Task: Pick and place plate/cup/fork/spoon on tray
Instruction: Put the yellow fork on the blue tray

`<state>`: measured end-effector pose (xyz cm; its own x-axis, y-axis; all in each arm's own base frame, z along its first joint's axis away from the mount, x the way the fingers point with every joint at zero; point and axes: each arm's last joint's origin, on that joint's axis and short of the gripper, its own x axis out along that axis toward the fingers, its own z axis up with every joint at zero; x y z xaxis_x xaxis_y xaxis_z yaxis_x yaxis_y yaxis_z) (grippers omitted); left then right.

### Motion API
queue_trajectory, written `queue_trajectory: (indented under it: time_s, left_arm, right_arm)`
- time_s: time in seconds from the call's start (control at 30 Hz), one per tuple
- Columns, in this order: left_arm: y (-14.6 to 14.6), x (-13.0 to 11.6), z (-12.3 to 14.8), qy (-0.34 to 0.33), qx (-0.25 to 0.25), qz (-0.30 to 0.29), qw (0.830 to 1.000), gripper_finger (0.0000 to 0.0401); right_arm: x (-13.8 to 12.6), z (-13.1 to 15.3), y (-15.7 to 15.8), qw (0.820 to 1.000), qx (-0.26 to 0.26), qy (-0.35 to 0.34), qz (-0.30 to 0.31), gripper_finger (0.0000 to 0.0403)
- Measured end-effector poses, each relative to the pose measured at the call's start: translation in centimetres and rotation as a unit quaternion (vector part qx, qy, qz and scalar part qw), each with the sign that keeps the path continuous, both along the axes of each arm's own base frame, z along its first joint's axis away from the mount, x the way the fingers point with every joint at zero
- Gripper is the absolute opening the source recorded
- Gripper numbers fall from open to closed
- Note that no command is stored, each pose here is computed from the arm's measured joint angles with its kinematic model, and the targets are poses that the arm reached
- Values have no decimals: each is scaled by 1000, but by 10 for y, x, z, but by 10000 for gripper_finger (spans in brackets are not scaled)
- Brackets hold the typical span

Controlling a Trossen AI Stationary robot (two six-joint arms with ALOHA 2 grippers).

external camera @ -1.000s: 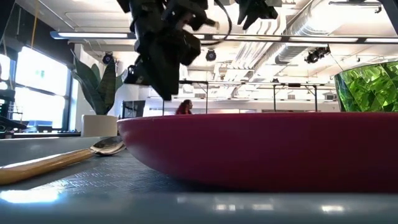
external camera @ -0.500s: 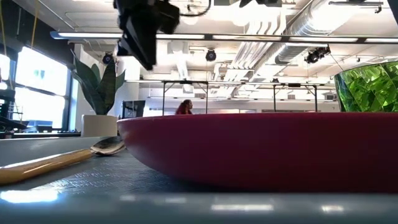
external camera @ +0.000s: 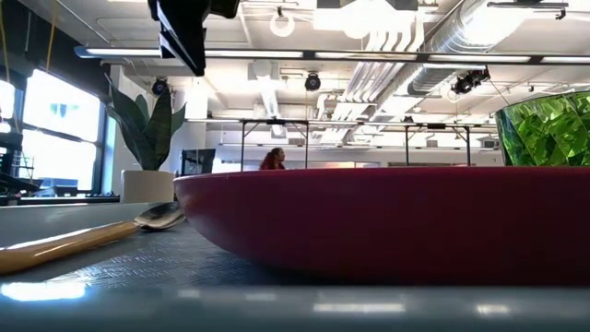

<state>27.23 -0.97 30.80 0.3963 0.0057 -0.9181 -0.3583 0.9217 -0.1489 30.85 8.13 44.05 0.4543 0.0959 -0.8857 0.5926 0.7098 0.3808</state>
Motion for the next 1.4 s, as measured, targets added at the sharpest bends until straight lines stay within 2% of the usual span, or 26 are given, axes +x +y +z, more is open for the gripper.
queue_trajectory:
  time_s: [0.27,0.47,0.7,1.07,1.4]
  left_arm:
    - [0,0,0,2,20,-38,999,70]
    - [0,0,0,3,29,-60,998,70]
    - [0,0,0,3,33,-68,997,70]
    - [0,0,0,1,36,-75,997,70]
    - [0,0,0,1,36,-75,997,70]
  right_arm:
    - [-24,-3,69,998,36,6,-51,108]
    - [-35,-17,116,994,61,36,-80,108]
    - [-42,-36,154,988,77,71,-115,108]
    - [-45,-60,186,986,63,100,-122,108]
    - [-51,-46,176,995,33,59,-67,108]
